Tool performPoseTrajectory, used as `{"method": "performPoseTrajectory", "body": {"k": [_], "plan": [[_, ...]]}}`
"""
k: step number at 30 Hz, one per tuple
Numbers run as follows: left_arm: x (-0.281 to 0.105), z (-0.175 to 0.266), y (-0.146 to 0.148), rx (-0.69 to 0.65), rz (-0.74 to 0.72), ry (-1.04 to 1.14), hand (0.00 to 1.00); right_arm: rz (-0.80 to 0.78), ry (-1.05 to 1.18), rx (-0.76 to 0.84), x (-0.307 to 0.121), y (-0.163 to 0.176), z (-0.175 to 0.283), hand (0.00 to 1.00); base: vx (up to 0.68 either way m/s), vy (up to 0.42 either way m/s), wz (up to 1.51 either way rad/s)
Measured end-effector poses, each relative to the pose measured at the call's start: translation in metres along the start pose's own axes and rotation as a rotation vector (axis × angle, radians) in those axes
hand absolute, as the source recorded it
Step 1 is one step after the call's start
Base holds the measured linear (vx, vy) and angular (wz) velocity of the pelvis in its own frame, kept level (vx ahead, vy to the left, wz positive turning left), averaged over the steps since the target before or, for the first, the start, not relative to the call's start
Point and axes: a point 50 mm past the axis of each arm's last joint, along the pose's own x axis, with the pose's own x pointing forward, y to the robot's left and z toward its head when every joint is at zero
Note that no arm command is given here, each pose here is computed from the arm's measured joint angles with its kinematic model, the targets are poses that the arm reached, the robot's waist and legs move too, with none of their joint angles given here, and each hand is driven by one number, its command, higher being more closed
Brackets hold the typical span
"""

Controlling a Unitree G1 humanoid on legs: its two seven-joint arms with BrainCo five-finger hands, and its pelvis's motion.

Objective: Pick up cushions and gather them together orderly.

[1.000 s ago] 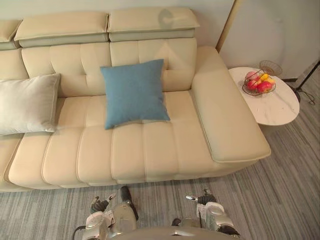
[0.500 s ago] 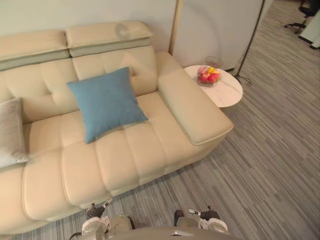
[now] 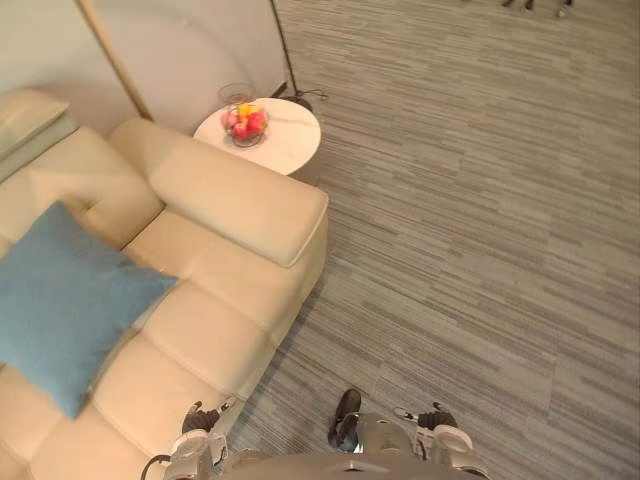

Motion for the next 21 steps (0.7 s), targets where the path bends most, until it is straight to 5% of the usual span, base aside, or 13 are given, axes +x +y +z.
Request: {"method": "performPoseTrajectory", "body": {"k": [14,21], "plan": [[-0.004,0.01,-0.019,-0.069,-0.051,-0.059,0.0,-0.059,0.025,0.03,-0.002,-0.007,-0.008,0.0,0.14,0.096,-1.49],[0.0,0.017,-0.006,-0.006,-0.033,-0.079,0.0,-0.002,0.045,0.109,-0.011,0.019,-0.018,0.0,0.21,0.204,-1.11]]}}
